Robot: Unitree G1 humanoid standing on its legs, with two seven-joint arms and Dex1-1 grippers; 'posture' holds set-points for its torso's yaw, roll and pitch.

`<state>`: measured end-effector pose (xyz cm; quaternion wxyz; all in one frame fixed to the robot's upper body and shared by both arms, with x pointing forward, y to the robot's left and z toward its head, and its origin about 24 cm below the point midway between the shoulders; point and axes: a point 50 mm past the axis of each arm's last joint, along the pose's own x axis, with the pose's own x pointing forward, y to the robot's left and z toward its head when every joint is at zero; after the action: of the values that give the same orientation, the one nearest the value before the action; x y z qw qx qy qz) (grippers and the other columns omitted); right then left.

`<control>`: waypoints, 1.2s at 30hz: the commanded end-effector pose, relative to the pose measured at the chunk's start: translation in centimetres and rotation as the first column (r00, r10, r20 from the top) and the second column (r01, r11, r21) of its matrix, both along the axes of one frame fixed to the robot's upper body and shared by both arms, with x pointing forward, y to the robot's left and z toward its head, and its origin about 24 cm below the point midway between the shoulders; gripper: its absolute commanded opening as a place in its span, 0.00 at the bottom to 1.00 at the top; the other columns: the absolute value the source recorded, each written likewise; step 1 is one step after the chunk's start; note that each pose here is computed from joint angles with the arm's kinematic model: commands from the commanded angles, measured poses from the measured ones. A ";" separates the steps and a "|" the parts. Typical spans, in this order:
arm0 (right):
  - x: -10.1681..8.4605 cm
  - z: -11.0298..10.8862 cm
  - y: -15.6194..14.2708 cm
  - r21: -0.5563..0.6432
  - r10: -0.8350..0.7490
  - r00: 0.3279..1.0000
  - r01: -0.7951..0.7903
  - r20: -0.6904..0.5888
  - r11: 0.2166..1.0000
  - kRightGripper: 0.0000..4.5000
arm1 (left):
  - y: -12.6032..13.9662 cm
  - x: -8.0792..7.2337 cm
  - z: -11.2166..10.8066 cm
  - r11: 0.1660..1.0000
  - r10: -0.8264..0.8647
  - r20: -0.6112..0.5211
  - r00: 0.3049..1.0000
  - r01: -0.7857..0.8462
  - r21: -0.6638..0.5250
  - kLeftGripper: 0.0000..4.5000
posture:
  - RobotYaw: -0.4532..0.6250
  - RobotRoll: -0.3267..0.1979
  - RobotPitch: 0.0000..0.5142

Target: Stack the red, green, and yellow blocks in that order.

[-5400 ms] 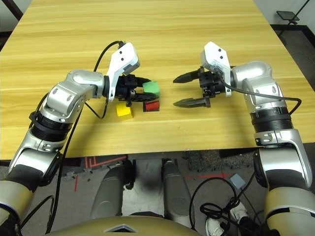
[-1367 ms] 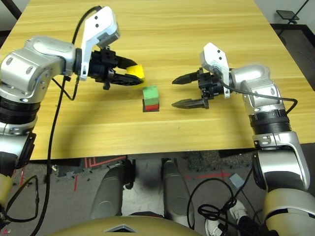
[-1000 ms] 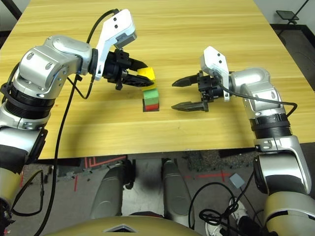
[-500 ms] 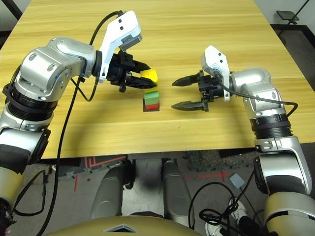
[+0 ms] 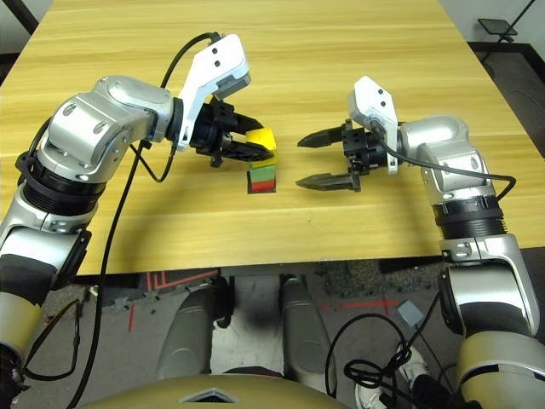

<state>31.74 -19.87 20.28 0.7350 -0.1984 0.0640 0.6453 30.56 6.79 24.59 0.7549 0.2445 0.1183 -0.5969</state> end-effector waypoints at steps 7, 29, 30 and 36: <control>-0.2 0.1 -0.3 -0.003 -0.001 1.000 0.001 0.002 1.000 1.00 | 0.3 -0.2 -1.1 0.999 -0.013 -0.003 1.000 0.013 0.033 0.45 | 0.49 0.68 0.50; 1.1 2.0 -3.4 0.180 -0.206 0.978 0.196 0.036 0.964 1.00 | 2.7 -0.2 6.2 0.835 0.203 0.049 0.978 -0.147 -0.530 1.00 | 0.51 0.65 0.44; 1.2 2.1 -4.0 0.207 -0.252 0.967 0.241 0.032 0.948 1.00 | 3.4 -0.1 6.5 0.786 0.268 0.038 0.963 -0.196 -0.586 1.00 | 0.51 0.64 0.43; 2.2 0.8 -10.8 0.397 -0.743 0.669 0.678 0.014 0.619 1.00 | 12.2 0.7 1.7 0.504 0.730 0.017 0.683 -0.522 -0.688 1.00 | 0.51 0.59 0.43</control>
<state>34.11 -28.41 21.76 0.9291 -0.0875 -0.0424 0.3569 31.38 17.17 26.78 0.9502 -0.0099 -0.1140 -0.2898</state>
